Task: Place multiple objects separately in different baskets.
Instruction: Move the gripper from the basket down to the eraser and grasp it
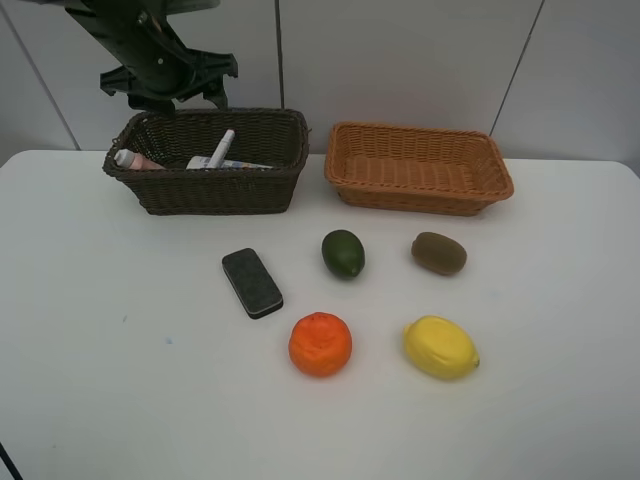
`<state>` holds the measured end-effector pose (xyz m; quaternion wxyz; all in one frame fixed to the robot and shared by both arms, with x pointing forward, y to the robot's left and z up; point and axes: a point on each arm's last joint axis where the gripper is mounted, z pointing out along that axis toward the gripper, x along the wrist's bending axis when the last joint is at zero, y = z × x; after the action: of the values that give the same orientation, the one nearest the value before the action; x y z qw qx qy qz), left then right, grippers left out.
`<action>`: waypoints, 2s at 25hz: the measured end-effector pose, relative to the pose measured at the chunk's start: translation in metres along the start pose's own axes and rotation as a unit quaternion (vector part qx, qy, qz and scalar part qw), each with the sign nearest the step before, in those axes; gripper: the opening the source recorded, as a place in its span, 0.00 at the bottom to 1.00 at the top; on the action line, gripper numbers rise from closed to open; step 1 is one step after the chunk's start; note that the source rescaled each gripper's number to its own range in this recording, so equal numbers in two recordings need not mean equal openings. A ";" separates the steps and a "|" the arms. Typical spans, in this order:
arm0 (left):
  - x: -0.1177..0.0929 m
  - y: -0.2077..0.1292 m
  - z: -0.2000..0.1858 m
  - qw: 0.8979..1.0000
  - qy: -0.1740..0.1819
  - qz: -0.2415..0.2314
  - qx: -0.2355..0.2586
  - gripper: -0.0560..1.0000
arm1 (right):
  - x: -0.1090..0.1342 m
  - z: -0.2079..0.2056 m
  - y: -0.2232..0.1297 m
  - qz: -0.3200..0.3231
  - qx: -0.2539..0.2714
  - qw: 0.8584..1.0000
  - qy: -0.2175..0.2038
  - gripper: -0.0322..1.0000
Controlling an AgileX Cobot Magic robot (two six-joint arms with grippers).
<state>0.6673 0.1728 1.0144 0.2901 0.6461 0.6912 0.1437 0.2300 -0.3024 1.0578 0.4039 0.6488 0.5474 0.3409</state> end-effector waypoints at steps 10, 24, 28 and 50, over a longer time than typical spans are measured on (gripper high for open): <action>-0.005 -0.018 -0.039 0.972 0.036 -0.039 0.228 0.91 | 0.000 0.000 0.000 0.000 0.000 1.000 0.000 0.99; -0.065 -0.112 0.008 0.931 0.092 -0.057 0.349 0.91 | 0.000 0.000 0.000 0.000 0.000 1.000 0.000 0.99; -0.070 -0.130 0.028 0.922 0.106 -0.050 0.370 0.91 | 0.000 0.000 0.000 0.000 0.000 1.000 0.000 0.99; -0.070 -0.143 0.063 0.941 0.091 -0.107 0.307 0.91 | 0.000 0.000 0.000 0.000 0.000 1.000 0.000 0.99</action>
<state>0.5883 0.0760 0.8975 0.0277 0.6100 0.7904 -0.0494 0.2300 -0.3024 1.0578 0.4039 0.6488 0.5474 0.3409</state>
